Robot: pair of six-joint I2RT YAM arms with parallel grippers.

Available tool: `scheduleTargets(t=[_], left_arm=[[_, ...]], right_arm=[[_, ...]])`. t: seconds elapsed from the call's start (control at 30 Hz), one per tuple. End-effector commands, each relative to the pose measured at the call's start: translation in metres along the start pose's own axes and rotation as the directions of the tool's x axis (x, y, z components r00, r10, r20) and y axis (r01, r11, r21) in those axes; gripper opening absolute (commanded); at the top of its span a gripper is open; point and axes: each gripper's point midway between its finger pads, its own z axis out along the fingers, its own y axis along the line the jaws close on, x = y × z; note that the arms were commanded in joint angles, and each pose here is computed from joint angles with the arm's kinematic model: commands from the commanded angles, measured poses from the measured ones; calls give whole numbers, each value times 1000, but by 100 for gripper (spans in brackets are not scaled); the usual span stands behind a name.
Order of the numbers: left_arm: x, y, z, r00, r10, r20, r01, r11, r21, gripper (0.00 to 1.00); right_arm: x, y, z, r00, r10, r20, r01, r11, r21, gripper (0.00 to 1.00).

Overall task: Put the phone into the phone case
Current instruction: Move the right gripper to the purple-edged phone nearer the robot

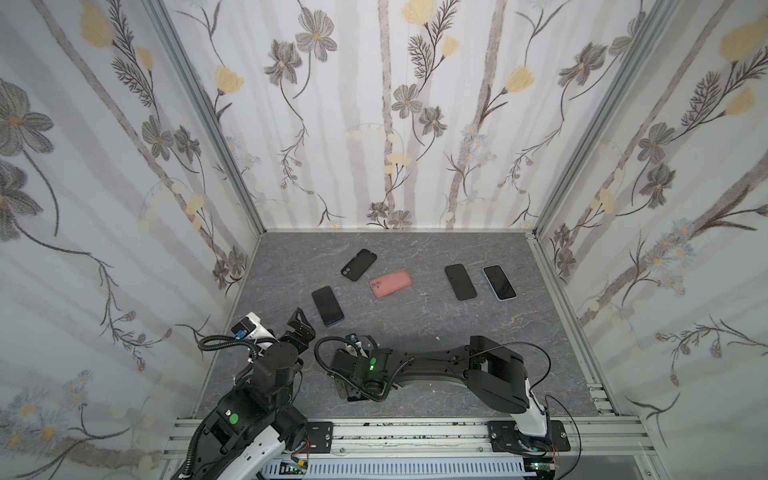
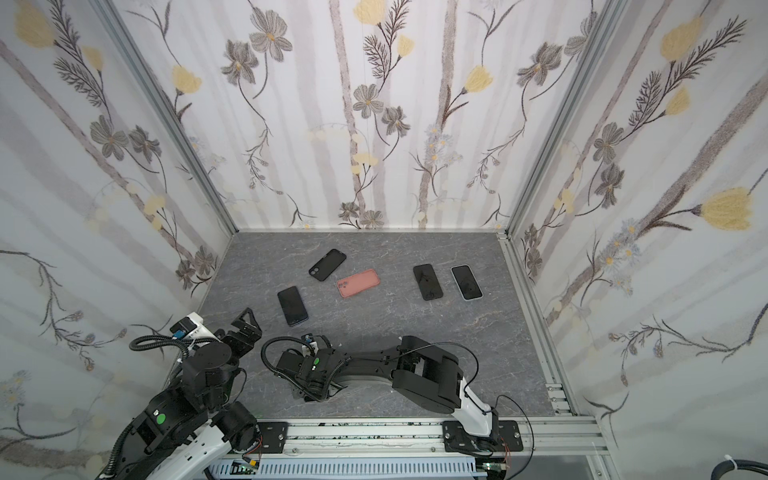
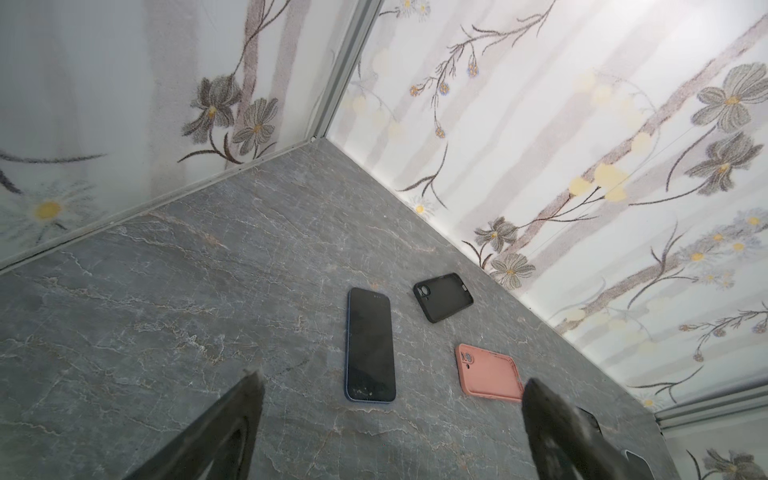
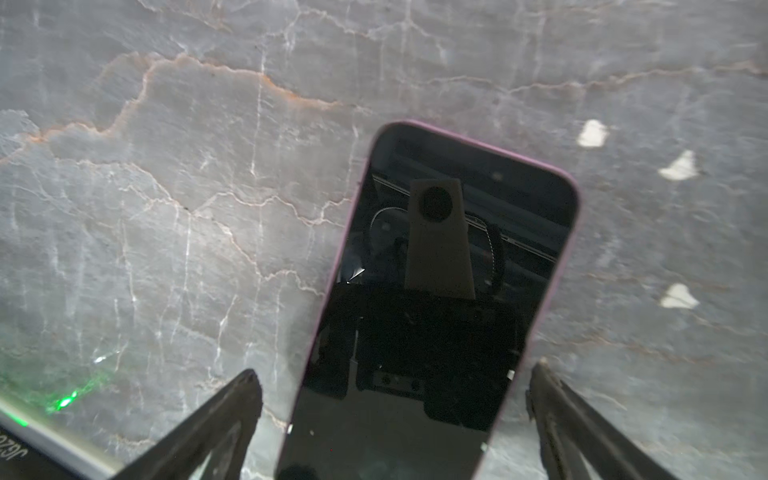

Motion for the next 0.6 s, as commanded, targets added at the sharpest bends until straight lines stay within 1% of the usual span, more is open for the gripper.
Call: scheduleTargets(t=[0.0,0.2,0.3,0.37,0.47,0.5,0.57], left_arm=[[-8,0,0,999,-5,46,5,1000,-1,96],[-5,-8,0,1000,2,24,-3,999,38,96],[-4,-9,-1,1000,-1,23,0,999,47,97],[-4,-9,-2,1000,-2,24,0,999,46,96],[-2,-11,-1,1000,5,16,-6,998,58,96],[0,-12,-1,1000,10,10,-11,998,62,95],[3,-13,0,1000,23,-1,-23,998,62,95]], right_arm=[[13,-5,3,997,-39,-64,42,998,54,95],[20,-18,4,991,-67,-111,82,988,134,80],[24,-28,3,987,-88,-133,109,980,168,76],[26,-33,2,984,-104,-148,131,975,181,75],[30,-36,3,975,-136,-177,167,971,170,75],[31,-39,4,971,-147,-187,179,969,168,76],[34,-42,8,964,-162,-210,197,967,158,81]])
